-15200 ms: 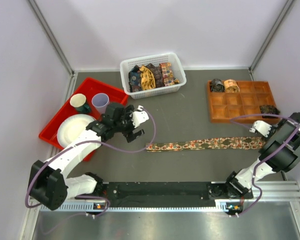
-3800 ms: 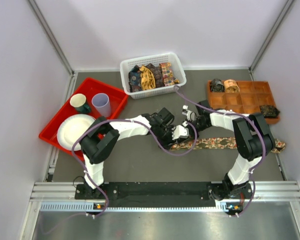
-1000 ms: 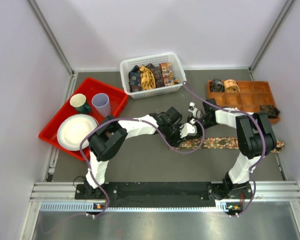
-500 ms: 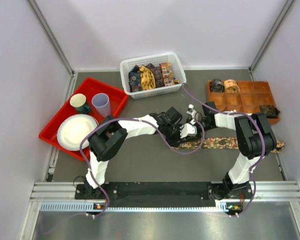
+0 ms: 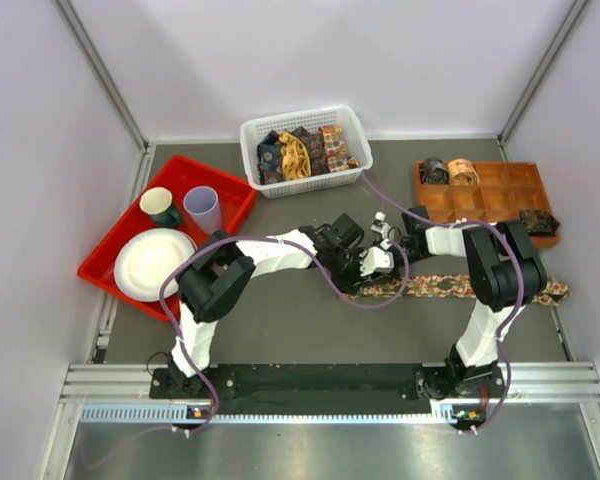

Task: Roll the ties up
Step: Roll the tie at the center of the board.

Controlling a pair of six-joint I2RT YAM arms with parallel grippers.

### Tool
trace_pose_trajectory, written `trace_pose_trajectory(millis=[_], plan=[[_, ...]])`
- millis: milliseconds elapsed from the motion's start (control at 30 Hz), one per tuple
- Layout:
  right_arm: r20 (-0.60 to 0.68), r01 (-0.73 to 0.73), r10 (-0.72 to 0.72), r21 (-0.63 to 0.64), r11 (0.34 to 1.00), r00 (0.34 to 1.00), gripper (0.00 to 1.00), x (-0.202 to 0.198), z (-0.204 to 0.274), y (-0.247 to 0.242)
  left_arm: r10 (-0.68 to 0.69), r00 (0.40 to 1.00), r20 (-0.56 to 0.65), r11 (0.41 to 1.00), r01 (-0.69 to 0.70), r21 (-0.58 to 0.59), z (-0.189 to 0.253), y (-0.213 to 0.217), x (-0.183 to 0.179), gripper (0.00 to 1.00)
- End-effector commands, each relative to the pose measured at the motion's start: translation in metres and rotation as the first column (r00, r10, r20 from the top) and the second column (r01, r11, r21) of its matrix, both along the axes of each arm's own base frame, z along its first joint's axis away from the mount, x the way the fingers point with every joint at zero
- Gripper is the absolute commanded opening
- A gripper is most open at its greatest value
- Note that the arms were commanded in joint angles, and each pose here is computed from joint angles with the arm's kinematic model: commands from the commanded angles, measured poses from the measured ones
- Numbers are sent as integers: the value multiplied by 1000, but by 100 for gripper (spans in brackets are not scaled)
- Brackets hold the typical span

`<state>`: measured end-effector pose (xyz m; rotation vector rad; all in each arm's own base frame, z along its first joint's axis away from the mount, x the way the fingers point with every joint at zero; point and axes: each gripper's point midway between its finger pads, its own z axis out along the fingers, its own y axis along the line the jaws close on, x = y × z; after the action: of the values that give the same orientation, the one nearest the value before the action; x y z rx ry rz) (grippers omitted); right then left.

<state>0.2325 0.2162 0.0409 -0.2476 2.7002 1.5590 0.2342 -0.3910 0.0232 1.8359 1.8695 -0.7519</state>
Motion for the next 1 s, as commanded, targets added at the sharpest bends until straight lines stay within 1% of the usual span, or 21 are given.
trace_pose_trajectory(millis=[0, 33, 67, 167, 267, 467, 600, 733, 833, 967], plan=[[49, -19, 20, -25, 1000, 999, 0, 5, -4, 0, 17, 997, -78, 986, -4, 169, -37, 38, -17, 38], [63, -17, 19, -35, 999, 998, 0, 7, -4, -2, 19, 997, -77, 986, -6, 169, -37, 39, -17, 40], [57, -14, 16, -39, 999, 998, 0, 6, -1, -4, 20, 997, -76, 985, -7, 172, -38, 40, -17, 45], [77, -8, 13, -63, 998, 997, 0, 8, 1, -10, 28, 997, -71, 986, -16, 165, -36, 41, -16, 55], [85, -1, 10, -109, 994, 996, 0, 7, -6, -18, 35, 997, -63, 986, -24, 163, -35, 42, -14, 59], [74, 24, -10, -194, 981, 997, 0, 10, -29, -31, 43, 997, -57, 987, -34, 154, -31, 45, -10, 62], [79, 32, -17, -196, 980, 997, 0, 14, -33, -30, 63, 997, -37, 991, -58, 117, -21, 44, -4, 68], [75, 31, -16, -192, 981, 997, 0, 16, -33, -29, 60, 998, -15, 997, -59, 56, -8, 35, -3, 82], [74, 30, -16, -193, 981, 997, 0, 15, -33, -30, 28, 999, 29, 999, -30, 44, -7, 24, -3, 85], [72, 27, -14, -192, 981, 997, 0, 14, -33, -30, 12, 997, 74, 996, -18, 83, -15, 14, -1, 84]])
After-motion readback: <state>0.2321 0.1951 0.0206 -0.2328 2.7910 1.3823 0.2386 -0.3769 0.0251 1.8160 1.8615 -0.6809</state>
